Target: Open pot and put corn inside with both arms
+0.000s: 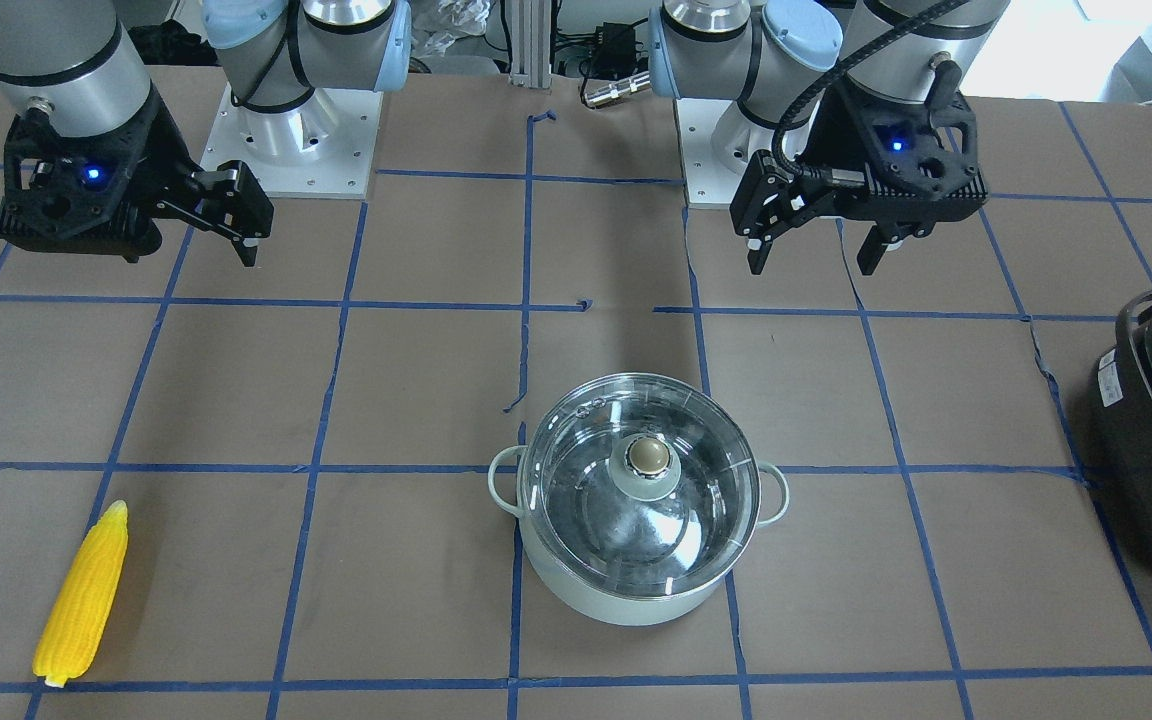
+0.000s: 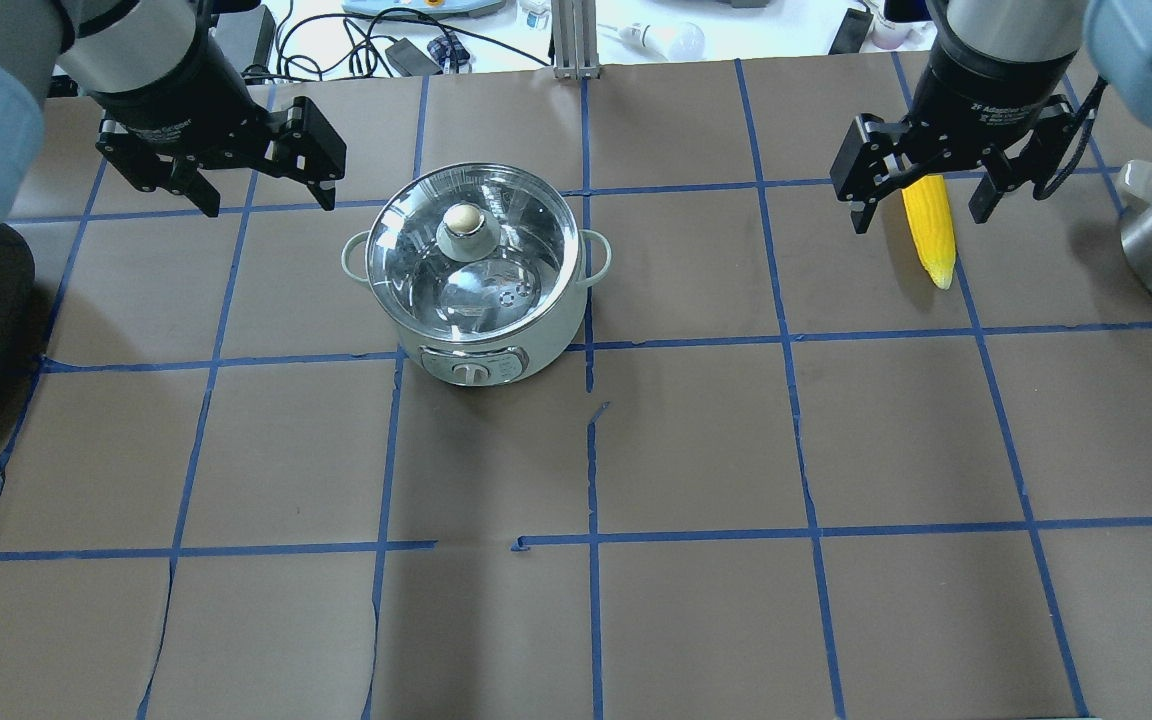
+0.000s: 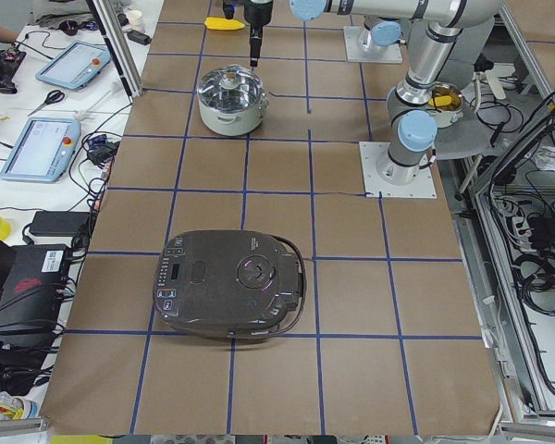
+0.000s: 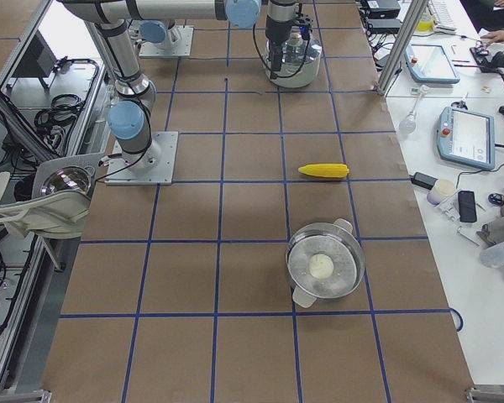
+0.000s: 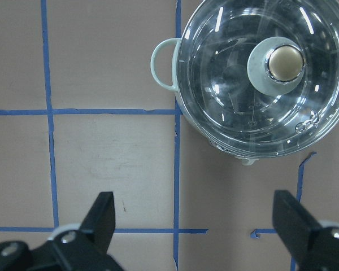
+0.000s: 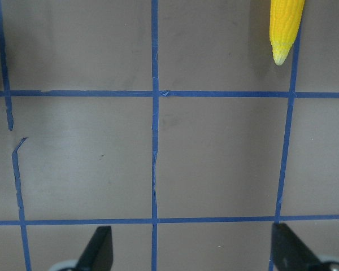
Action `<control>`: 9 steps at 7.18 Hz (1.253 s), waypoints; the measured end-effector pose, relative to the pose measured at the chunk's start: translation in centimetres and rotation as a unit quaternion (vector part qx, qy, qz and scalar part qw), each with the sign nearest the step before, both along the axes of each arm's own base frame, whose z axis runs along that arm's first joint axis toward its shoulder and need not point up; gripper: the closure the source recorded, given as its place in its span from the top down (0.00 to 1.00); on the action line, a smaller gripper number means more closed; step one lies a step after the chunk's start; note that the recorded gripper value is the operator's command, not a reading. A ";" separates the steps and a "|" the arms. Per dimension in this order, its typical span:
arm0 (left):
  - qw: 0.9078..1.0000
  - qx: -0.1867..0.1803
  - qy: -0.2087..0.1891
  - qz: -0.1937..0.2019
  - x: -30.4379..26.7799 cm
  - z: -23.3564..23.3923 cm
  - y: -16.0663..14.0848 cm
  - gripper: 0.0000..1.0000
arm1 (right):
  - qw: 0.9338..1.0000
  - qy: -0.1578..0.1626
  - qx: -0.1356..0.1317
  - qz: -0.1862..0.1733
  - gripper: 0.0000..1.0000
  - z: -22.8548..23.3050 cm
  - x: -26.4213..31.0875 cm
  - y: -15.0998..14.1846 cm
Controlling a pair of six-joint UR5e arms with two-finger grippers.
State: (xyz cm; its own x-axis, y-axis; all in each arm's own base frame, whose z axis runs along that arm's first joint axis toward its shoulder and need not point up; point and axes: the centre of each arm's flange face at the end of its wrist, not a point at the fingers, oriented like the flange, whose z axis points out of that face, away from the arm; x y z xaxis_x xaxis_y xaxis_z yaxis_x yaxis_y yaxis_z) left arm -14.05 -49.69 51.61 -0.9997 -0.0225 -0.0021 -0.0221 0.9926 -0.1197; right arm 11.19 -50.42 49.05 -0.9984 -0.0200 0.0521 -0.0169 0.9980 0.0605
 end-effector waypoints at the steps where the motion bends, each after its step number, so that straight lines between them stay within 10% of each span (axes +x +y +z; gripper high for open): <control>1: 1.000 0.000 0.000 0.000 0.0 0.0 0.0 1.00 | 1.000 0.000 0.000 0.000 1.00 0.0 0.0 0.0; 7: 1.000 0.001 0.002 0.002 0.1 0.0 -0.2 1.00 | 1.000 0.000 0.001 0.003 1.00 0.1 -0.1 -0.1; 9: 1.000 0.018 0.000 0.008 0.4 -1.3 -1.3 1.00 | 0.999 0.001 -0.037 0.000 1.00 0.8 -0.2 -0.9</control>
State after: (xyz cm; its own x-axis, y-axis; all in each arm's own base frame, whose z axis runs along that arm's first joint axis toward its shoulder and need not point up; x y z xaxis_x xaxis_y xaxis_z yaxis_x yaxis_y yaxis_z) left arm -13.66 -50.96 50.28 -0.9993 -0.0376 -0.0024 -0.0373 0.9958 -0.0837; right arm 10.96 -51.35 49.81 -0.9983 -0.0160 0.0564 -0.0168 0.9998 -0.0135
